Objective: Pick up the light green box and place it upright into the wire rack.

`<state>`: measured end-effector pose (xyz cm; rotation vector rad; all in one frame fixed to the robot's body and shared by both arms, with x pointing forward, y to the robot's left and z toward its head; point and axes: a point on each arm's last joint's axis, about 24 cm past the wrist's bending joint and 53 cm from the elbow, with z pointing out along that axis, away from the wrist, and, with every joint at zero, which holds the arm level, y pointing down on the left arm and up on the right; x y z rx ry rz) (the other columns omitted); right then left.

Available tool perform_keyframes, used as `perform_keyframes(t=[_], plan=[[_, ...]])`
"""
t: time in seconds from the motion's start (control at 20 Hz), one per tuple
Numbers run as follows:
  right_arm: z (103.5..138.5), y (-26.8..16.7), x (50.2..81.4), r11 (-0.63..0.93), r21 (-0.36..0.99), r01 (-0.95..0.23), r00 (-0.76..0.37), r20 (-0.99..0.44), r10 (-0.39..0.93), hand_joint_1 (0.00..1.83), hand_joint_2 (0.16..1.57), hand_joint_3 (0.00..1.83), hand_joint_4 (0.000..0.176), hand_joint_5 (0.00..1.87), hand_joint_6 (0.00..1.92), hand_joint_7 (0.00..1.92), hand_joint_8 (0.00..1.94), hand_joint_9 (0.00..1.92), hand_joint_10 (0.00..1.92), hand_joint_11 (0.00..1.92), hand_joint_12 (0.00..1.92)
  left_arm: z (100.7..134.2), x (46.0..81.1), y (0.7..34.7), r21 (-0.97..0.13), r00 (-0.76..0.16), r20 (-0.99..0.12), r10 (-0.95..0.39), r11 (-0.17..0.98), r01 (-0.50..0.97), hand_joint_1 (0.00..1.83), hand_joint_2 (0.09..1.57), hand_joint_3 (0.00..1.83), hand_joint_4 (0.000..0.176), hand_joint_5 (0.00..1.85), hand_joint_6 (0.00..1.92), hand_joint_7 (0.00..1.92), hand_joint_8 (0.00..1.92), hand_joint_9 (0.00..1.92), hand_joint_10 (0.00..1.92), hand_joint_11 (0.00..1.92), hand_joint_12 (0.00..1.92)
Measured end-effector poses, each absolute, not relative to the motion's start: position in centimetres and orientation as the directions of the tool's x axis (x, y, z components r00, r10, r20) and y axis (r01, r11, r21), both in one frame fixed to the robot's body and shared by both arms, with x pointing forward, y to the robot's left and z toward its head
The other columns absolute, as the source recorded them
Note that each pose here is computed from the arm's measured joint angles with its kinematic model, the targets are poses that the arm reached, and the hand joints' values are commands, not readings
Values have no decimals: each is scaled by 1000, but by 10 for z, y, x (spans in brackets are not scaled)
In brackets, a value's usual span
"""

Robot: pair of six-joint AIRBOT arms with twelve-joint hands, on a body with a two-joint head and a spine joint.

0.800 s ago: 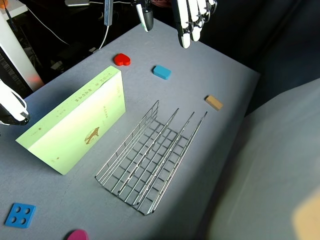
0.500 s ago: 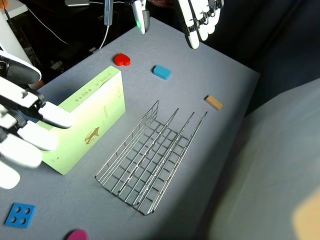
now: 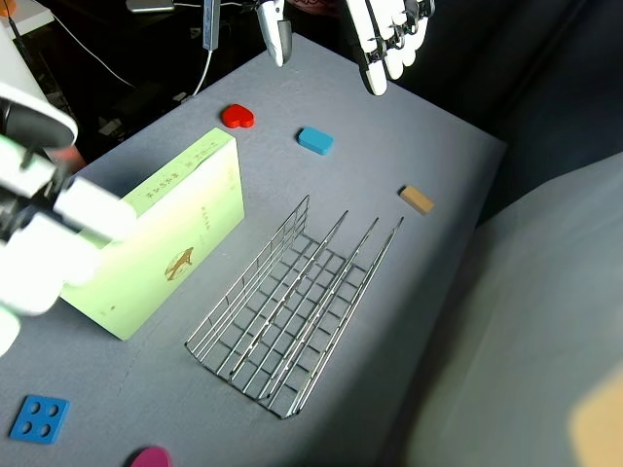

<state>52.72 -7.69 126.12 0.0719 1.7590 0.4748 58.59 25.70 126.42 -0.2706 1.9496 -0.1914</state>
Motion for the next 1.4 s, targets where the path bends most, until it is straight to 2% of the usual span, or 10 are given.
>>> perform_keyframes(t=[0.15, 0.3, 0.55, 0.65, 0.9, 1.4], plan=[[1247, -52, 516, 893, 392, -219, -380, -878, 292, 101, 987, 0, 25, 101, 5, 132, 2, 84, 2, 0, 607, 1263, 586, 258, -255, -372, -887, -274, 962, -102, 276, 1118, 0, 111, 269, 2, 328, 0, 291, 0, 0, 727], [1243, -22, 517, 878, 399, -263, -455, -854, 252, 176, 971, 0, 25, 105, 4, 131, 1, 81, 0, 0, 601, 1263, 587, 259, -240, -374, -890, -259, 966, -98, 257, 1120, 0, 114, 272, 2, 333, 2, 291, 0, 0, 723], [1214, -14, 531, 898, 390, -202, -584, -785, 209, 288, 955, 0, 25, 97, 2, 132, 3, 87, 2, 0, 625, 1261, 587, 270, -215, -372, -896, -240, 971, -109, 255, 1118, 0, 113, 270, 0, 350, 4, 296, 1, 0, 745], [1208, -9, 529, 903, 365, -225, -591, -788, 171, 351, 948, 0, 24, 107, 6, 139, 4, 91, 3, 0, 626, 1261, 587, 272, -218, -371, -896, -244, 970, -111, 255, 1118, 0, 113, 270, 0, 350, 4, 296, 1, 0, 746], [1180, 0, 526, 911, 332, -244, -638, -763, 108, 639, 910, 0, 20, 101, 0, 140, 1, 95, 2, 0, 587, 1258, 589, 283, -203, -372, -898, -236, 971, -127, 252, 1119, 0, 113, 270, 0, 351, 2, 300, 2, 0, 709], [1147, 6, 530, 921, 317, -229, -716, -696, 61, 742, 942, 0, 22, 137, 6, 181, 3, 102, 2, 0, 621, 1256, 587, 290, -210, -369, -896, -248, 968, -140, 273, 1117, 0, 110, 303, 7, 353, 1, 306, 3, 0, 703]])
